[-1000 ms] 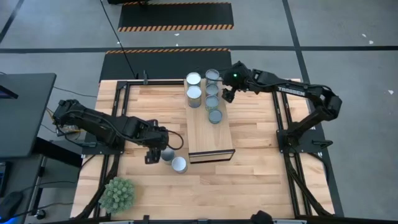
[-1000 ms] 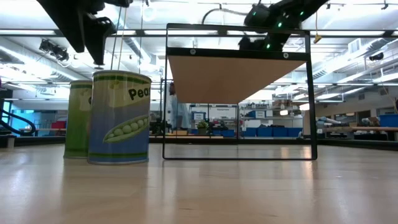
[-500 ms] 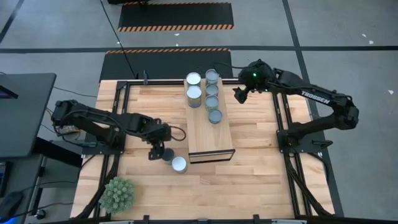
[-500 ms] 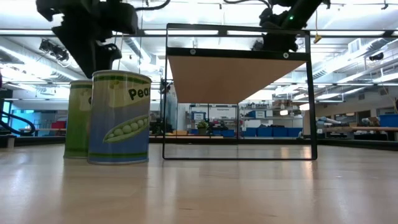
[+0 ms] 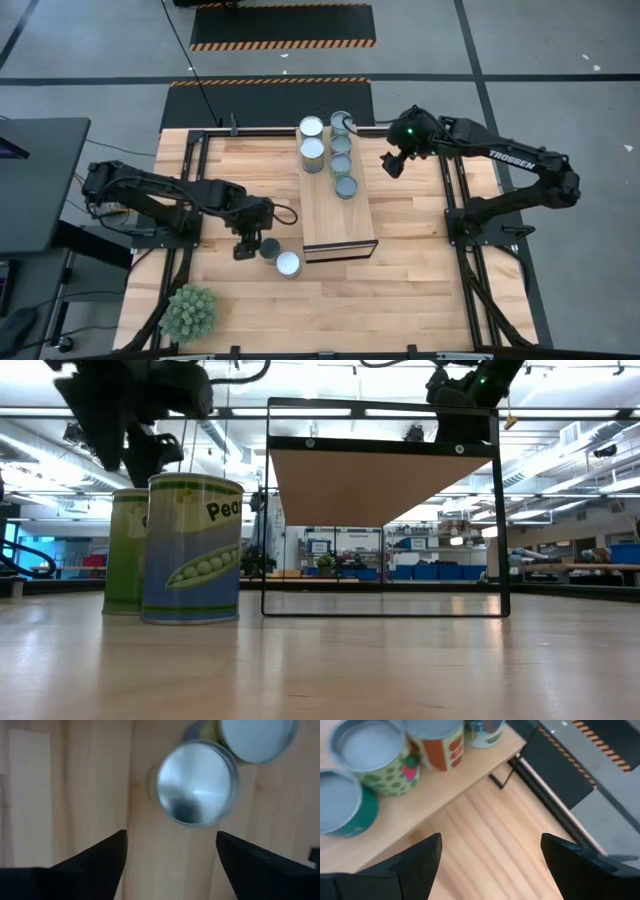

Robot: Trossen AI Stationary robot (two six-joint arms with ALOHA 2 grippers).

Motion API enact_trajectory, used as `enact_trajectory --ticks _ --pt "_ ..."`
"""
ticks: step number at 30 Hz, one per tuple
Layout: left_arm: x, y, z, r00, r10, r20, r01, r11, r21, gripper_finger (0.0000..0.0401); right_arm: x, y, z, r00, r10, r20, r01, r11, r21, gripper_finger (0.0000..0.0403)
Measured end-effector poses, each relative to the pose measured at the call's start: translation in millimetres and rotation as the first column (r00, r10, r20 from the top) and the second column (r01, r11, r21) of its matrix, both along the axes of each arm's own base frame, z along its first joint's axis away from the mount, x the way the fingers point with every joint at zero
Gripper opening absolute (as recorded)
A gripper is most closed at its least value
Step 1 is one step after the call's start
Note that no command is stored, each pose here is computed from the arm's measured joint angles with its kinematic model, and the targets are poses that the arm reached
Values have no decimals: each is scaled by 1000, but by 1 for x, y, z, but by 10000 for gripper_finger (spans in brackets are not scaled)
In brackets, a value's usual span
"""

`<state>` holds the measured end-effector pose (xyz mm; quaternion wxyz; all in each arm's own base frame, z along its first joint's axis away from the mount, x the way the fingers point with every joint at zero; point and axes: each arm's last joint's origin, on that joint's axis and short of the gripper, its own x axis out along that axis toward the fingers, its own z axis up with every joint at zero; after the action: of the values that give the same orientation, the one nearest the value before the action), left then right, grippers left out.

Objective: Pick and place cans onto a shelf
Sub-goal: Put the canned oranges on the shelf

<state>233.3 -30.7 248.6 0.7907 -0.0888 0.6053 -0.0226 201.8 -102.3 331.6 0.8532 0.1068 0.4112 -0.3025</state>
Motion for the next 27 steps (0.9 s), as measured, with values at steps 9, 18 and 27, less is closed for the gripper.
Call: enact_trajectory --ticks 9,18,27 --pt "5 -4 13 991 -81 102 85 996 -34 319 -1 28 1 996 -78 44 71 987 141 347" --pt "12 -1 15 981 -79 179 66 995 78 319 3 55 1 993 -106 49 100 989 113 347" --pt "15 10 -9 981 6 192 -16 999 51 278 9 60 4 988 -110 108 102 992 73 347"
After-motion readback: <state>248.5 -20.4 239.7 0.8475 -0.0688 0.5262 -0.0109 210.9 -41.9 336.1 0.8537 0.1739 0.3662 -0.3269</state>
